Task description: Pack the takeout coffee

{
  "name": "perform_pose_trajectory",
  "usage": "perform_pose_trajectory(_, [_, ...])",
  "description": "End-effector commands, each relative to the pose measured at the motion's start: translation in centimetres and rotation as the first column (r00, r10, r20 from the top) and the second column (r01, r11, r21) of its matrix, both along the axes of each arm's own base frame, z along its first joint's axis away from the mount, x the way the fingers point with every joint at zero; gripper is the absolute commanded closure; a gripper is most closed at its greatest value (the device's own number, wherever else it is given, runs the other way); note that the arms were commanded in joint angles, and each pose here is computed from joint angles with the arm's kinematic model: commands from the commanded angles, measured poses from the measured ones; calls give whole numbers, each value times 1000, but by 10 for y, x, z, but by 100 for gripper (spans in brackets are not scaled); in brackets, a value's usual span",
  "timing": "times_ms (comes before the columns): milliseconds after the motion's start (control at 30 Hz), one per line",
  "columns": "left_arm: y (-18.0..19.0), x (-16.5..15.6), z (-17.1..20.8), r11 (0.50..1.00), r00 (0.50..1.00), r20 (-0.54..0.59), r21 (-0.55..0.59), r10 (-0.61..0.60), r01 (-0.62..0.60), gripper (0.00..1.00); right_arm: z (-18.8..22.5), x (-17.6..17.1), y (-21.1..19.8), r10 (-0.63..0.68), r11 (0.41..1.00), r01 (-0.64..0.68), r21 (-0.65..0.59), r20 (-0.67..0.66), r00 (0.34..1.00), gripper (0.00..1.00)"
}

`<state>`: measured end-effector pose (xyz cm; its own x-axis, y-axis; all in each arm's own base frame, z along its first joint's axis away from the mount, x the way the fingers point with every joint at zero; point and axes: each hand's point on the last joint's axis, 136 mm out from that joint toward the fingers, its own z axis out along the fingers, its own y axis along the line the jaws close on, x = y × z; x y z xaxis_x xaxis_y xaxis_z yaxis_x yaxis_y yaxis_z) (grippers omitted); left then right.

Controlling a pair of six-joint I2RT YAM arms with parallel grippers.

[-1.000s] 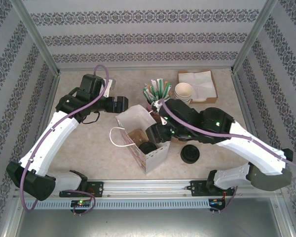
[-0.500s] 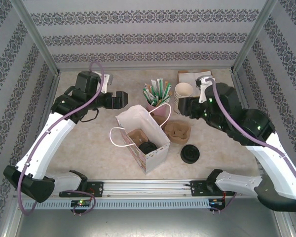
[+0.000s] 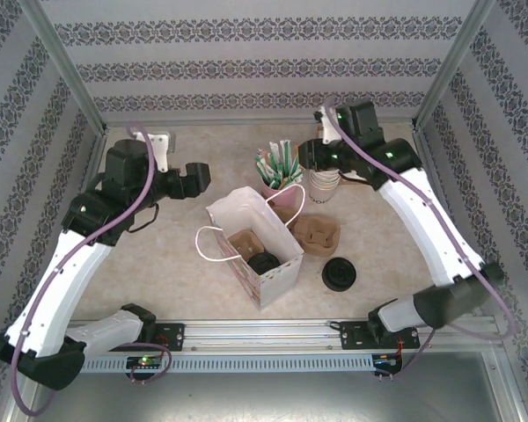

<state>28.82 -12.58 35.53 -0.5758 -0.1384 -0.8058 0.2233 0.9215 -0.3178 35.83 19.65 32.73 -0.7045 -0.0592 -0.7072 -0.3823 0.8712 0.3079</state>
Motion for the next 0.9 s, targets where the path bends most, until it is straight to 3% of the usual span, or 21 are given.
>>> perform_pose_trajectory(0, [-4, -3, -4, 999, 1000, -5, -42, 1, -1, 5, 16, 23, 16, 84, 996, -85, 4, 87, 993, 67])
perform_pose_trajectory(167, [-2, -5, -18, 1000, 999, -45, -10, 2, -3, 6, -10, 34, 25, 110, 994, -110, -13, -12, 994, 68])
perform_pose_trajectory(367, [-8, 3, -27, 1000, 998, -65, -6, -12, 12, 6, -41, 19, 35, 164, 985, -169, -38, -101, 981, 65])
perform_pose_trajectory(867, [-13, 4, -34, 1000, 996, -90, -18, -27, 26, 7, -80, 21, 55, 191, 976, -207, -73, -184, 964, 62])
